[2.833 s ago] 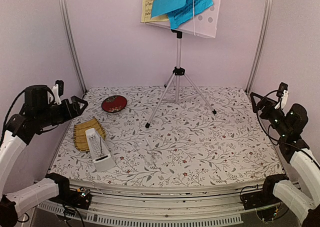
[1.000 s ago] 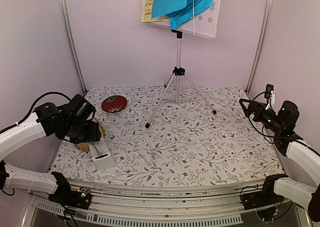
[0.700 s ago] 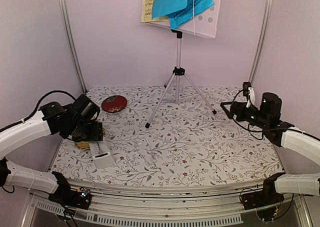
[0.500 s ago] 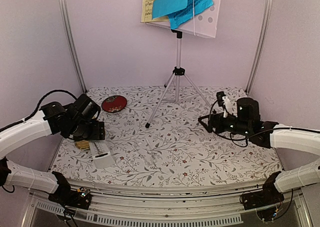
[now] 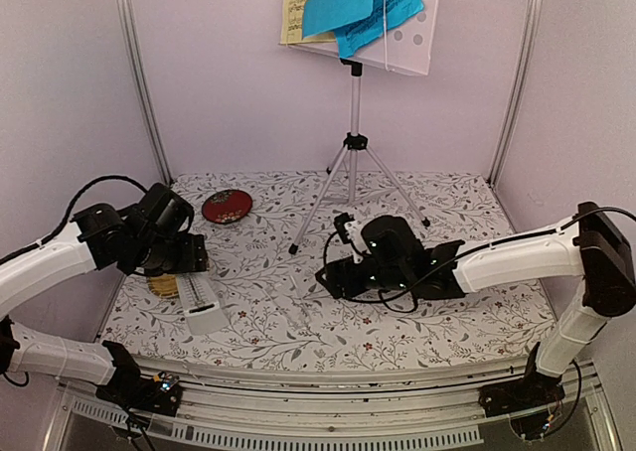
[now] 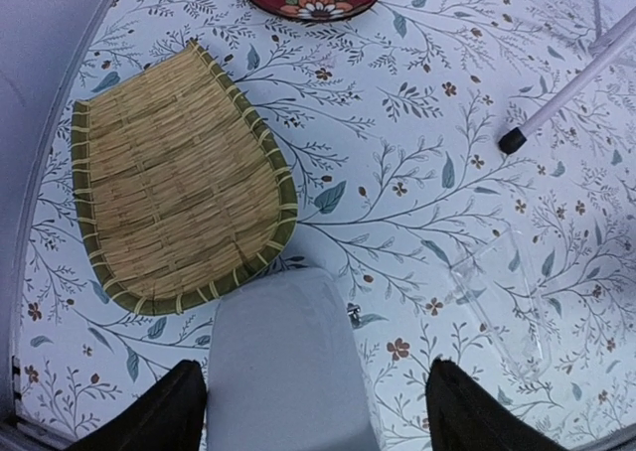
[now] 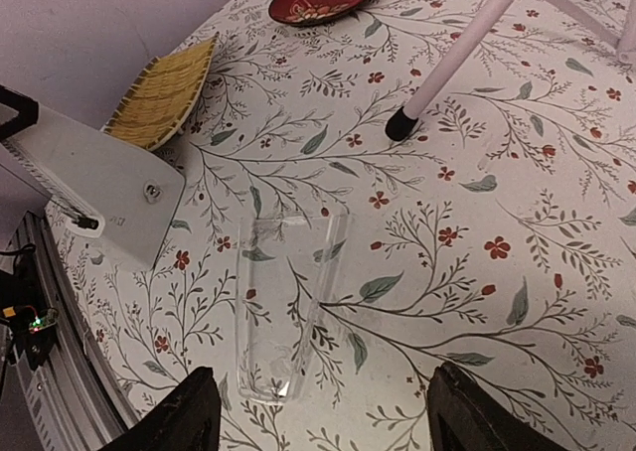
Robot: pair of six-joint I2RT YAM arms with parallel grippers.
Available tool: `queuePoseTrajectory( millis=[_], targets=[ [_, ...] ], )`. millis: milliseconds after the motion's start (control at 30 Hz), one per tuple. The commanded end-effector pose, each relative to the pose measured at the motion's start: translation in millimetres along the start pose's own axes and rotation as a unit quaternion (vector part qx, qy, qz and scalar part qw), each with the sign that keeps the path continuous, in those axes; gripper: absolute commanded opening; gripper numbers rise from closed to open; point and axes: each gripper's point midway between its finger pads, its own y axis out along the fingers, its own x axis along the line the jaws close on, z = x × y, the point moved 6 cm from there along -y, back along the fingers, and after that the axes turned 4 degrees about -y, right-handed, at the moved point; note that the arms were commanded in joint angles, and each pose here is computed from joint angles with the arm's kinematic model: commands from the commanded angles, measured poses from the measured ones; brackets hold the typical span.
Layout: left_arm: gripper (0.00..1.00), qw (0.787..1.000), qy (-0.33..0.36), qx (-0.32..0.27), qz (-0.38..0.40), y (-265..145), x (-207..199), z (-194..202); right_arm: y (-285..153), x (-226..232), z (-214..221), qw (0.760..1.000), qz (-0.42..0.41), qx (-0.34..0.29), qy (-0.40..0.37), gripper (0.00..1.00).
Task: Pack up the instrument practice props
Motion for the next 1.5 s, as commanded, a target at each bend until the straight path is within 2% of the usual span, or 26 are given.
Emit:
queuePoseTrajectory(
  millis=[0,233,467,767,1133,1467],
  targets=[
    [0.78,1.0,-0.008,-0.007,0.003,1.4,0.5,2.4,25.6,10.7,7.9,0.999,0.028,0.028,-0.021,0.71],
    [0.63,1.0,-0.008,-0.01,-0.001,4.3,1.4,3.0,56.8,17.4,17.4,0.996,0.052,0.057,-0.036,0.66],
    [0.53,1.0,0.0,-0.007,-0.004,6.7,0.4,3.6,70.5,18.6,18.1,0.995,0.061,0.063,-0.044,0.62],
    [0.49,1.0,0.009,-0.007,0.005,7.1,-2.7,3.3,98.2,27.5,22.4,0.994,0.05,0.082,-0.06,0.52],
    [0.49,1.0,0.022,-0.014,0.017,3.0,-3.8,0.9,123.4,32.6,29.7,0.992,0.04,0.105,-0.065,0.29],
    [0.48,0.999,0.022,-0.027,-0.001,-6.9,5.9,-2.6,139.8,31.7,35.0,0.988,0.054,0.124,-0.071,0.25]
  ],
)
